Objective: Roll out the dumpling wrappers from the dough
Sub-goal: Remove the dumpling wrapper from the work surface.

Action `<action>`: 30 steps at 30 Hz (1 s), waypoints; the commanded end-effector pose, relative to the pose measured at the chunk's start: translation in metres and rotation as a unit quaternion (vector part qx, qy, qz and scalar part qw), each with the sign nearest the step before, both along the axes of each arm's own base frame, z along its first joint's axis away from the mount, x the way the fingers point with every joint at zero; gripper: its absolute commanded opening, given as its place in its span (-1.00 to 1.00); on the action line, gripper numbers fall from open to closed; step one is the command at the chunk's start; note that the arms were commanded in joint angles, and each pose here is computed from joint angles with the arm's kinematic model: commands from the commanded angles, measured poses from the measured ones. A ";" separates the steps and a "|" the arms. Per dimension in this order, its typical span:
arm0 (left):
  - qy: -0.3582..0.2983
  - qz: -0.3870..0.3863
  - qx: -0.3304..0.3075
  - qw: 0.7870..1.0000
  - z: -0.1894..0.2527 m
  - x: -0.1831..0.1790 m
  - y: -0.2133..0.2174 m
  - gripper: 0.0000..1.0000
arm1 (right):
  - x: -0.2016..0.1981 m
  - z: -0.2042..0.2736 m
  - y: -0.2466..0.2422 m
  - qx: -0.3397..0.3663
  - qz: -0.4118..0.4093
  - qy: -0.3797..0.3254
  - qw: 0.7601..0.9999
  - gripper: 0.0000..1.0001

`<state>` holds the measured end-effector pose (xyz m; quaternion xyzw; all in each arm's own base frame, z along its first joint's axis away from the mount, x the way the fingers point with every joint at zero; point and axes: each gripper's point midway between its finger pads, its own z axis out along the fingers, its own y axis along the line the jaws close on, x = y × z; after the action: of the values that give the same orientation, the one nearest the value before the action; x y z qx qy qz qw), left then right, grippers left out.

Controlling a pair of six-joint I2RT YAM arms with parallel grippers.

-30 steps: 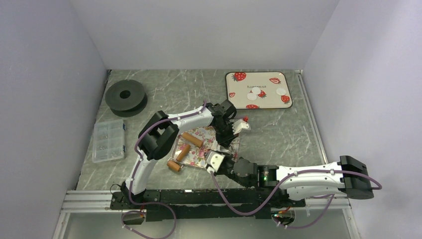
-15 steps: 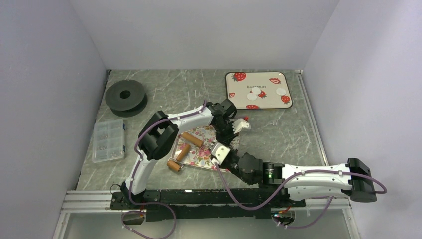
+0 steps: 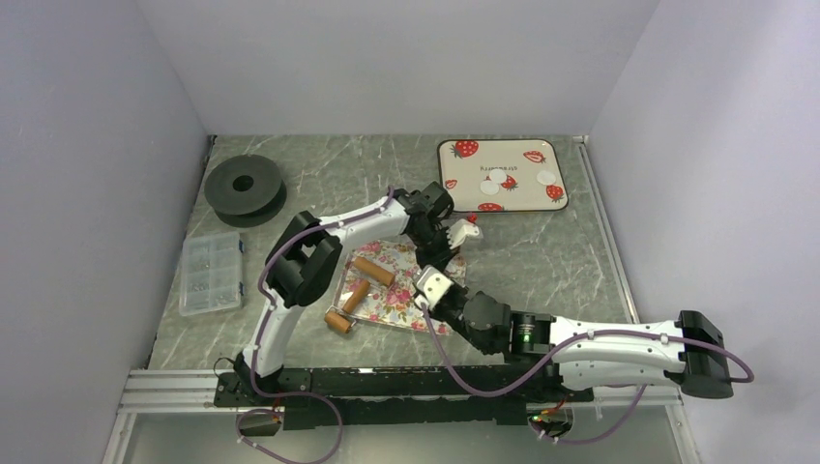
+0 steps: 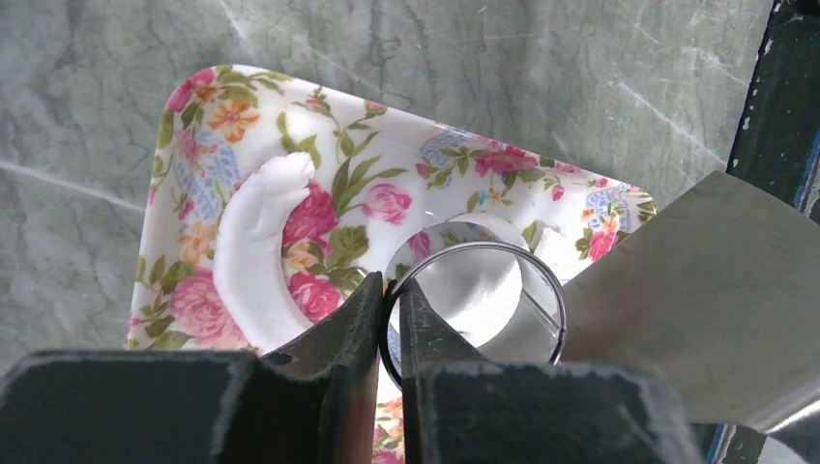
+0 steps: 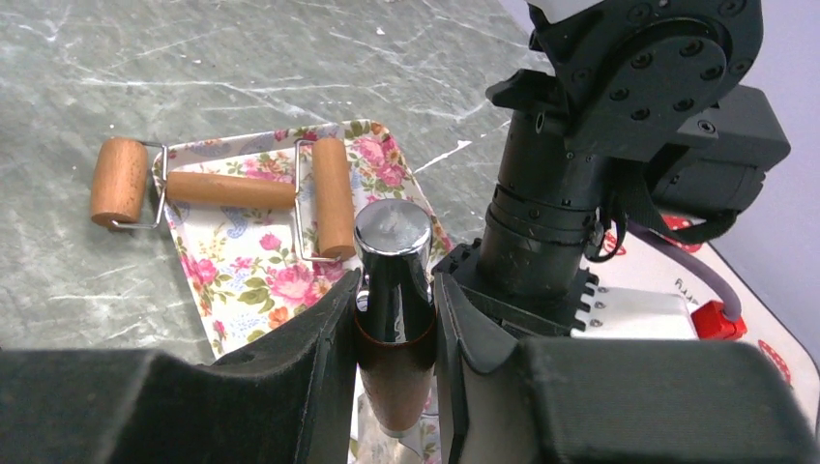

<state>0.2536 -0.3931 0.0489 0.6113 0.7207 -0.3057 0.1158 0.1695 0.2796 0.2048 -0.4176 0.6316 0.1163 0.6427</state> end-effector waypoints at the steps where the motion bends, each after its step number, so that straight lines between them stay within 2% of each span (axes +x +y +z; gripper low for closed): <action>1: 0.002 0.024 -0.037 0.999 0.033 0.016 0.000 -0.69 | -0.002 0.021 0.010 0.051 0.012 0.005 0.999 -1.00; 15: -0.005 0.075 -0.046 0.996 0.043 0.049 0.025 -0.69 | 0.010 0.015 0.026 0.053 0.018 0.019 0.998 -1.00; 22: 0.006 0.074 -0.051 0.996 0.048 0.042 0.028 -0.68 | 0.008 0.019 0.027 0.052 0.024 0.026 0.998 -1.00; 30: 0.027 0.057 -0.054 0.997 0.045 0.027 0.017 -0.69 | 0.009 0.025 0.001 0.066 0.004 0.024 0.998 -1.00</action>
<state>0.2953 -0.3635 0.0730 0.5466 0.7578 -0.3264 0.1430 0.1766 0.2883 0.1952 -0.4194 0.6463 0.1404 0.6219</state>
